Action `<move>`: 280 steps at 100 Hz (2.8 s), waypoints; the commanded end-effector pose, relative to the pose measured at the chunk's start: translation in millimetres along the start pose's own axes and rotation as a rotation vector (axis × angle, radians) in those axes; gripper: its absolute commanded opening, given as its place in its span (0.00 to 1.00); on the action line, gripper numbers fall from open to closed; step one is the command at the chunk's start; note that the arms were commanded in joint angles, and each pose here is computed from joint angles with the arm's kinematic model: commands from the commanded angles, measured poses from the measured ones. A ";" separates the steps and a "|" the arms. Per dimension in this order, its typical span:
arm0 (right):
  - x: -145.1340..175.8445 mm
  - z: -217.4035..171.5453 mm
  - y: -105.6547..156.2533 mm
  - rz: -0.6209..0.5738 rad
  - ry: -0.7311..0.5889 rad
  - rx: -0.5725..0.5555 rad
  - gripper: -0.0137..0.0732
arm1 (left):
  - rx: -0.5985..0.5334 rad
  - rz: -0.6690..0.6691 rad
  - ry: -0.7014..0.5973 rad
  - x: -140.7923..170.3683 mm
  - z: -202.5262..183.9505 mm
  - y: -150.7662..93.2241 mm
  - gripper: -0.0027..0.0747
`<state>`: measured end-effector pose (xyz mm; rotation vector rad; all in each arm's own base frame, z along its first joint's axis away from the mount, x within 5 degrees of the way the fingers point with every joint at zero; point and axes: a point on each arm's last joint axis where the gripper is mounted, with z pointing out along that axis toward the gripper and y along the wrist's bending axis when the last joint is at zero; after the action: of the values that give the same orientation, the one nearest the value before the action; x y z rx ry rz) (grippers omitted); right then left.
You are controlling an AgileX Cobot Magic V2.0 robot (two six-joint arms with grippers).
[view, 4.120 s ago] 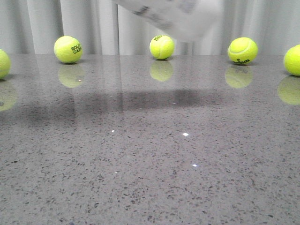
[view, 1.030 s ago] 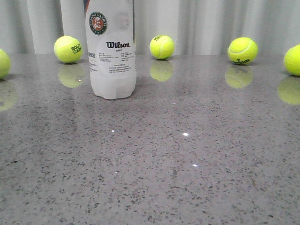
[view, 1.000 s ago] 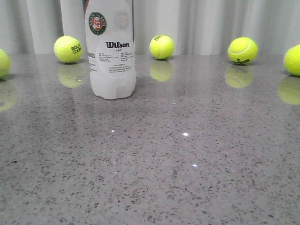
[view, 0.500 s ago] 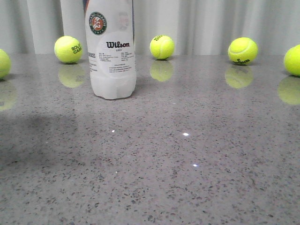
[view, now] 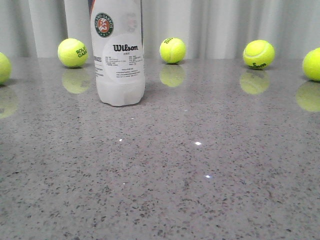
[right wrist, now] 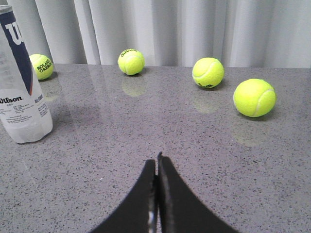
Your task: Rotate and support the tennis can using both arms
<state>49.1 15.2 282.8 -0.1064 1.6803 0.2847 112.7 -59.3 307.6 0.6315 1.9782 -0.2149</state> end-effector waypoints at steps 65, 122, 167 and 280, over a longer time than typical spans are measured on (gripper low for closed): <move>-15.4 -2.0 0.4 -0.007 -0.098 0.009 0.09 | -0.468 -0.231 -0.457 125.5 -18.9 7.8 0.01; -15.4 -1.9 0.4 -0.007 -0.098 0.009 0.09 | -0.470 -0.227 -0.475 138.5 -13.7 5.2 0.01; -15.4 -1.9 0.4 -0.007 -0.098 0.009 0.09 | -0.470 -0.227 -0.475 138.5 -13.7 5.2 0.01; 71.8 8.2 -30.7 -0.129 -0.239 0.341 0.09 | -0.470 -0.227 -0.475 138.5 -13.7 5.2 0.01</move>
<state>56.4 -6.1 201.7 0.0873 1.5362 -0.0779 56.0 -2.2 199.6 0.0477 1.6260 -0.0165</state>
